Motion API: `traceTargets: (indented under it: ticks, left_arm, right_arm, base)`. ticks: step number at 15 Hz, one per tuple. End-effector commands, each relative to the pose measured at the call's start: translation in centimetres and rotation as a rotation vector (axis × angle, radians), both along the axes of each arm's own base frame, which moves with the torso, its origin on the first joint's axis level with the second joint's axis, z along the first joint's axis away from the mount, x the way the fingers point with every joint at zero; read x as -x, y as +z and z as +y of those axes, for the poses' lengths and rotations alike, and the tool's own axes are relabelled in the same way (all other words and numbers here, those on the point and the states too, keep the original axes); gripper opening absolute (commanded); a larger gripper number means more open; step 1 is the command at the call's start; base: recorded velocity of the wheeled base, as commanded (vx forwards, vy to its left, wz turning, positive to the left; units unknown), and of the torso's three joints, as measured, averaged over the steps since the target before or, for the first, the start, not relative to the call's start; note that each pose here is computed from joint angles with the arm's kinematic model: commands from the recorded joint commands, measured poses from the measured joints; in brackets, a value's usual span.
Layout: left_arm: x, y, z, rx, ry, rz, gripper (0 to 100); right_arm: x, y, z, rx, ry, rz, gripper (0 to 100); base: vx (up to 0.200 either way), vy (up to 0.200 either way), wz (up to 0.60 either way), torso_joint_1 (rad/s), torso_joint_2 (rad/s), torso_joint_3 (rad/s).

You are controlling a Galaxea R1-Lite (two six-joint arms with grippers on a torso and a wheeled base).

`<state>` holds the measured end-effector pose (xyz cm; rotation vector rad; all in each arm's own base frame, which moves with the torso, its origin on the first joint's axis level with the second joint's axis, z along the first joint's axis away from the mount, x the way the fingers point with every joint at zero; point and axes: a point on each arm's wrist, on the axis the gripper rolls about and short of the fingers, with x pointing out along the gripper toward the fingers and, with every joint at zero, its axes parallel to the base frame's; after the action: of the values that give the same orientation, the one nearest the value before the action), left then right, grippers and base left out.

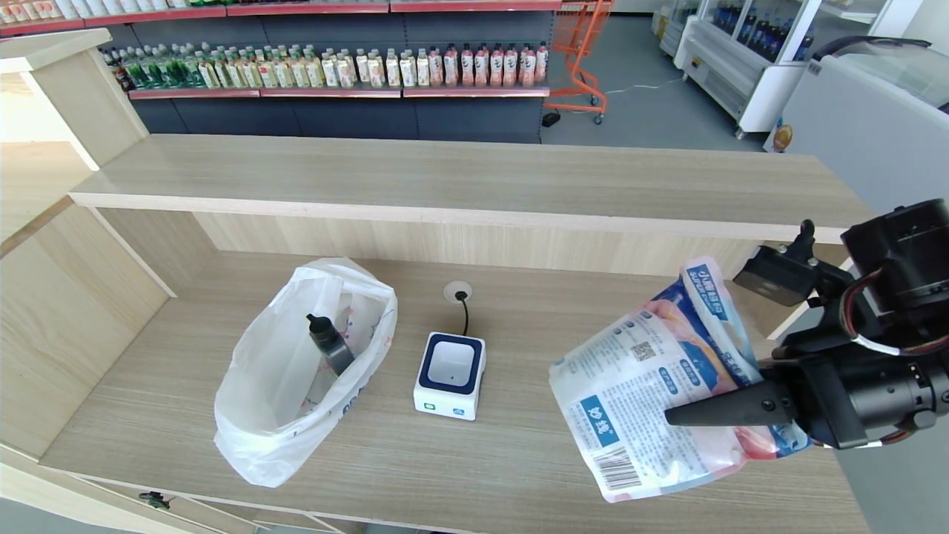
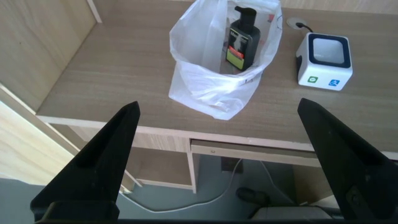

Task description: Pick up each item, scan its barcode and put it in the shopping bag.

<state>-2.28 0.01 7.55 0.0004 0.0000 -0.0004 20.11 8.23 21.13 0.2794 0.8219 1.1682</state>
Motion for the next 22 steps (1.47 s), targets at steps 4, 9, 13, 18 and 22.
traceTargets:
  ticks: [4, 9, 13, 18, 22]
  left_arm:
    - [0.0, 0.0, 0.0, 0.0, 0.0, 0.002, 100]
    - [0.0, 0.0, 0.0, -0.001, 0.0, 0.002, 100]
    - [0.0, 0.0, 0.0, 0.0, 0.0, 0.002, 100]
    - [0.0, 0.0, 0.0, 0.0, 0.0, 0.002, 100]
    - [0.0, 0.0, 0.0, -0.001, 0.0, 0.002, 100]
  right_arm:
    - [0.0, -0.1, 0.0, 0.005, 0.0, -0.002, 0]
    - [-0.2, 0.1, 0.1, 0.01, -0.001, -0.021, 0]
    - [0.0, -0.2, 0.6, 0.008, 0.019, -0.032, 0]
    - [-1.1, 1.2, 0.4, 0.146, -0.072, -0.445, 0]
    - [1.0, 2.9, -1.7, 0.323, -0.107, -0.784, 0]
  base:
    - [0.0, 0.0, 0.0, 0.0, 0.0, 0.0]
    - [0.0, 0.0, 0.0, 0.0, 0.0, 0.0]
    - [0.0, 0.0, 0.0, 0.0, 0.0, 0.0]
    - [0.0, 0.0, 0.0, 0.0, 0.0, 0.0]
    - [0.0, 0.0, 0.0, 0.0, 0.0, 0.0]
